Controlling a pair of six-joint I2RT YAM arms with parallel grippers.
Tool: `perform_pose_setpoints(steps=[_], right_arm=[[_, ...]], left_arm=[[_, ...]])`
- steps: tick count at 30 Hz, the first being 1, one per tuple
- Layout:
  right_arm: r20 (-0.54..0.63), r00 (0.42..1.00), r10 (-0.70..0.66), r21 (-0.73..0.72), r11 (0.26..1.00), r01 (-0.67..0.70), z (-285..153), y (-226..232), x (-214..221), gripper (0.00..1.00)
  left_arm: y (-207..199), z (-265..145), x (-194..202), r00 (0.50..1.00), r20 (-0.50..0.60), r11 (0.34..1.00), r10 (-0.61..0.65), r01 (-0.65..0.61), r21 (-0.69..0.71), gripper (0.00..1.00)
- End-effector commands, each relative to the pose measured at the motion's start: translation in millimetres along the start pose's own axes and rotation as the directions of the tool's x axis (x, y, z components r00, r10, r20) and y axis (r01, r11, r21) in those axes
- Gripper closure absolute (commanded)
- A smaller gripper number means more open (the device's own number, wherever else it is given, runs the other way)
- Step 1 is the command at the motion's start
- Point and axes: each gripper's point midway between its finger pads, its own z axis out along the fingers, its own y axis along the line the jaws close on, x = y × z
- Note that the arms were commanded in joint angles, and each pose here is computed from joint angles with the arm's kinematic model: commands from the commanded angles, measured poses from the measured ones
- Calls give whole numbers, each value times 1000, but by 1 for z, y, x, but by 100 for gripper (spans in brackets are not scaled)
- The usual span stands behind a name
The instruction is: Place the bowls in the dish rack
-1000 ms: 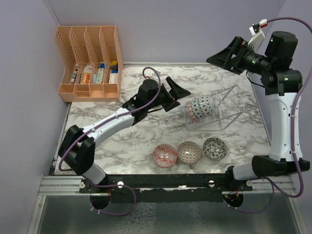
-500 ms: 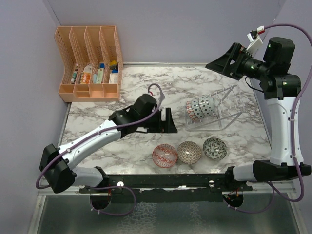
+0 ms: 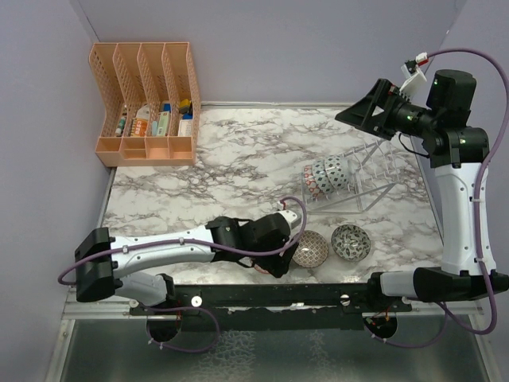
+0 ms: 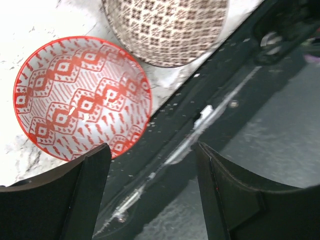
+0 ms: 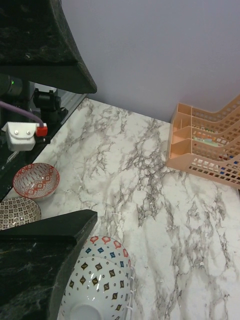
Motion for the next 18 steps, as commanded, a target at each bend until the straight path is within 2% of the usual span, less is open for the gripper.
perform_pose_setpoints(steps=[1, 11, 13, 15, 18], right_arm=[[12, 1000, -13, 18, 1000, 13, -9, 1, 3, 1], [15, 999, -31, 17, 999, 31, -11, 2, 5, 1], [17, 999, -39, 23, 999, 39, -12, 1, 4, 1], [19, 999, -46, 28, 999, 46, -12, 0, 3, 0], [21, 998, -53, 32, 998, 53, -12, 0, 2, 1]], left_arm=[[11, 29, -2, 993, 48, 988, 105, -98, -117, 31], [22, 67, 7, 978, 45, 957, 203, -188, -221, 33], [25, 74, 16, 978, 25, 956, 206, -195, -217, 39], [28, 81, 24, 979, 3, 956, 206, -201, -213, 54], [33, 85, 32, 981, -22, 955, 190, -190, -228, 60]])
